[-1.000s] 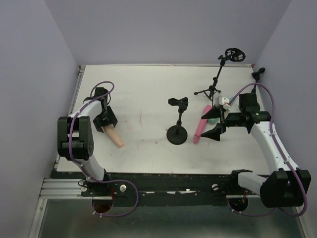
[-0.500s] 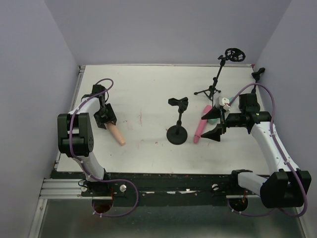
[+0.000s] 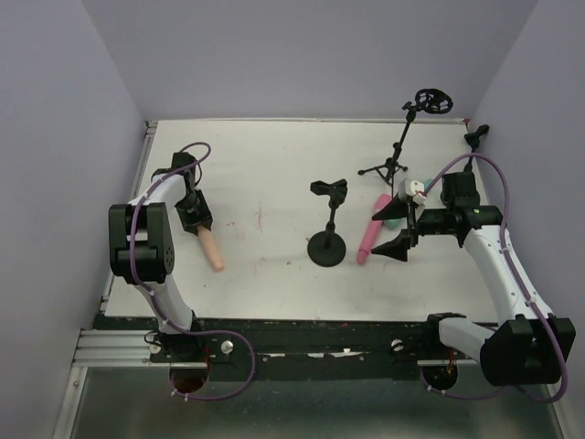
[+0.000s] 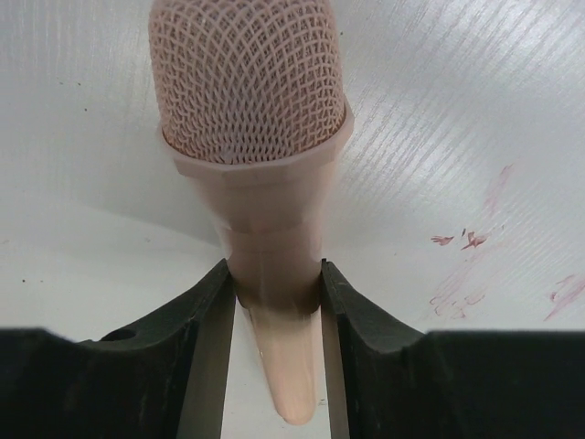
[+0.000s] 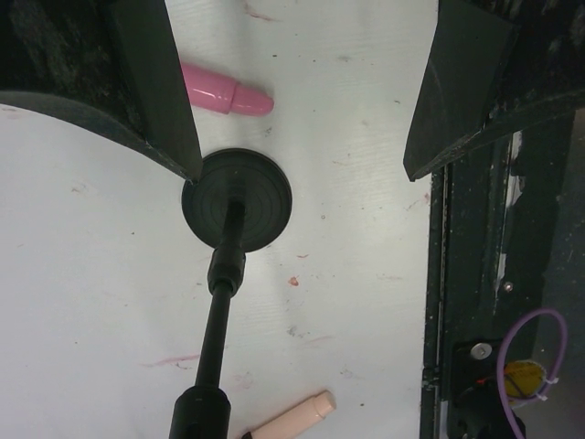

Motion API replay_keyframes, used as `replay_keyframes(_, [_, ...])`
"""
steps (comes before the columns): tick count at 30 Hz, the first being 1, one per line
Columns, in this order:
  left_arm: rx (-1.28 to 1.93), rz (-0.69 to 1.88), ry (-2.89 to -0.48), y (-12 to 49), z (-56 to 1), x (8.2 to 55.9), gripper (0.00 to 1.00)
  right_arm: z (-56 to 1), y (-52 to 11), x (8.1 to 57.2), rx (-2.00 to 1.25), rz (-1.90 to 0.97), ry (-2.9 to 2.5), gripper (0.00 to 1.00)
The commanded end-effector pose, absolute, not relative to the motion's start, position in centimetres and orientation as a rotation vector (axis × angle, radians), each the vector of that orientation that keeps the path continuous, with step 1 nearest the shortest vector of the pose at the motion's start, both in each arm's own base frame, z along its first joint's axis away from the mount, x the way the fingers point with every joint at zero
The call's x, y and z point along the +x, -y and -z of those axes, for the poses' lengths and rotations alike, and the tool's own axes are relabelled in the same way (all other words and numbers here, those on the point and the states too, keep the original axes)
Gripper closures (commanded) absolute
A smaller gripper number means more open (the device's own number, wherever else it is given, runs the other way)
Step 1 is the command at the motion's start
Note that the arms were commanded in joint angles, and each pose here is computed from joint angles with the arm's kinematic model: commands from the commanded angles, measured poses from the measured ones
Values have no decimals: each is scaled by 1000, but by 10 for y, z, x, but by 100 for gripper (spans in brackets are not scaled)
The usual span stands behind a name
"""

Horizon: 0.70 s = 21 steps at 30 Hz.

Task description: Attach the microphones to the stand

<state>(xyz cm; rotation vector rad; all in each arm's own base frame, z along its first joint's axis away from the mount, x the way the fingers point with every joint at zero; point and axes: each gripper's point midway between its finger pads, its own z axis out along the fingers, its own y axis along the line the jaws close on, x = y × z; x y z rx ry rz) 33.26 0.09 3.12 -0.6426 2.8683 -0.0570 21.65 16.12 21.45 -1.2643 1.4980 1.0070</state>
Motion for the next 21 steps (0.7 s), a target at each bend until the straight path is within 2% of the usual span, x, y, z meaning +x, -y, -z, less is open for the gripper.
replay_keyframes(1, [-638,-8,-2875,-10,-34,330,65,-229,-164,214,-1280,-1002,-1442,0])
replay_keyframes(5, [-620,39,-2829,-5,-44,331,80,-230,-163,214,-1278,-996,-1442,0])
replay_keyframes(9, [-560,148,-2699,8,-80,334,93,-236,-160,217,-1252,-984,-1477,0])
replay_keyframes(15, [-385,389,-2425,46,-145,327,98,-255,-151,217,-1210,-920,-1598,0])
replay_keyframes(21, [-108,651,-2053,99,-242,307,100,-293,-139,209,-1236,-833,-1692,0])
